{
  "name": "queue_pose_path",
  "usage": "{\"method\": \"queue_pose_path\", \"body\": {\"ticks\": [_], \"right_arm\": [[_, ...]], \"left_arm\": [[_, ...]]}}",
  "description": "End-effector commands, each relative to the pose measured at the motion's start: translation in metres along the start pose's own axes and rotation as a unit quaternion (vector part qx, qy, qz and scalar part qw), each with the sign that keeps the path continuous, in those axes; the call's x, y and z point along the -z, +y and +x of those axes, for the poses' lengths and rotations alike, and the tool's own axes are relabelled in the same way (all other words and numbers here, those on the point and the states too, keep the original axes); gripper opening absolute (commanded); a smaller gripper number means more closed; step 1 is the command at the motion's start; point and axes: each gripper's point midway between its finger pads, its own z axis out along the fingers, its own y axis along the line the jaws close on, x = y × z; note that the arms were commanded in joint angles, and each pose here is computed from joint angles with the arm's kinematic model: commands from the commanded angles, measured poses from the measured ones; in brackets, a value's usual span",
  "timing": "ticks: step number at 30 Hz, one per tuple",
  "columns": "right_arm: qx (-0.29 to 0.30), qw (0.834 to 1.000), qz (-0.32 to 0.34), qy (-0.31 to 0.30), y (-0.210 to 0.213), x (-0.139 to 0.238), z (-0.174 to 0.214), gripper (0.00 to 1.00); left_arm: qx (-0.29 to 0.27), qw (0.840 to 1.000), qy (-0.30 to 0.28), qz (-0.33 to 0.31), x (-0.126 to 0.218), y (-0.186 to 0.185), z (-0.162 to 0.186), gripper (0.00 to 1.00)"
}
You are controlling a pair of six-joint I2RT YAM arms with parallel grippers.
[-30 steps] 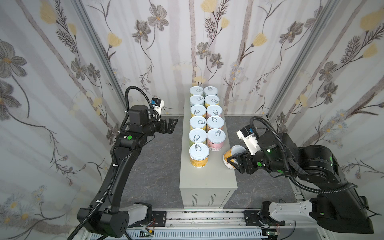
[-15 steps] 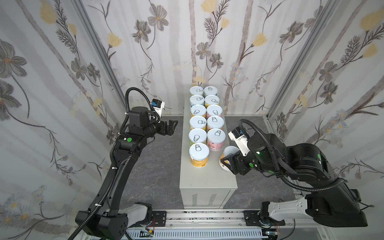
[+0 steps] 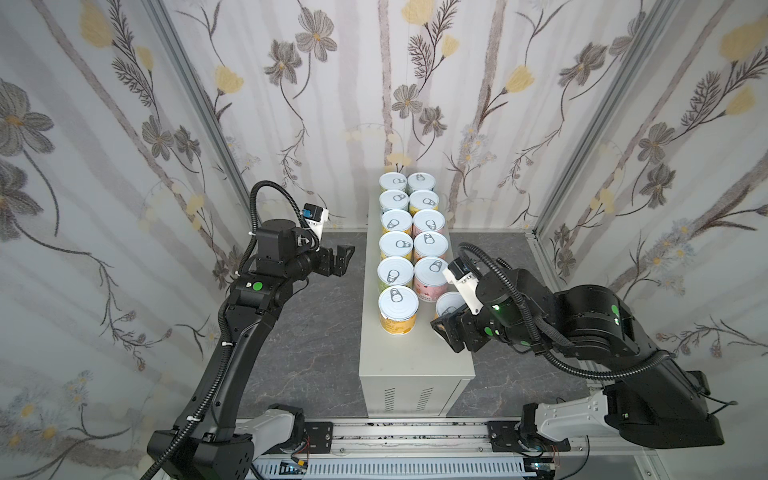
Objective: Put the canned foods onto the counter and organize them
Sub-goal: 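Set the can down at the near end of the row beside the pink can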
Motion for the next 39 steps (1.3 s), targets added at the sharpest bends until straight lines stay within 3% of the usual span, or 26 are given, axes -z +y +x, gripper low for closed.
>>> {"method": "queue_pose_path", "body": {"ticks": [1, 11, 14, 19, 22, 39], "right_arm": [[0.012, 1.000, 0.003, 0.008, 0.001, -0.005, 0.003, 0.84], [-0.003, 1.000, 0.005, -0.001, -0.006, 0.006, 0.005, 0.86], [-0.003, 1.000, -0.025, -0.013, -0.002, 0.015, 0.007, 0.86], [0.001, 0.999, -0.051, -0.015, -0.001, 0.022, 0.018, 0.96], [0.003, 0.999, -0.053, -0.006, -0.001, 0.019, 0.024, 0.96], [0.009, 0.998, -0.070, 0.005, 0.001, 0.026, 0.031, 0.59]], "left_arm": [[-0.006, 1.000, -0.014, 0.004, 0.000, -0.001, -0.005, 1.00], [-0.008, 1.000, -0.020, 0.007, 0.005, -0.004, -0.005, 1.00], [-0.008, 1.000, -0.019, 0.007, 0.005, -0.004, -0.004, 1.00], [-0.009, 1.000, -0.016, 0.009, 0.005, -0.005, -0.004, 1.00], [-0.009, 1.000, -0.016, 0.010, 0.004, -0.005, -0.004, 1.00], [-0.023, 0.999, -0.010, 0.026, 0.003, -0.014, 0.000, 1.00]]}}
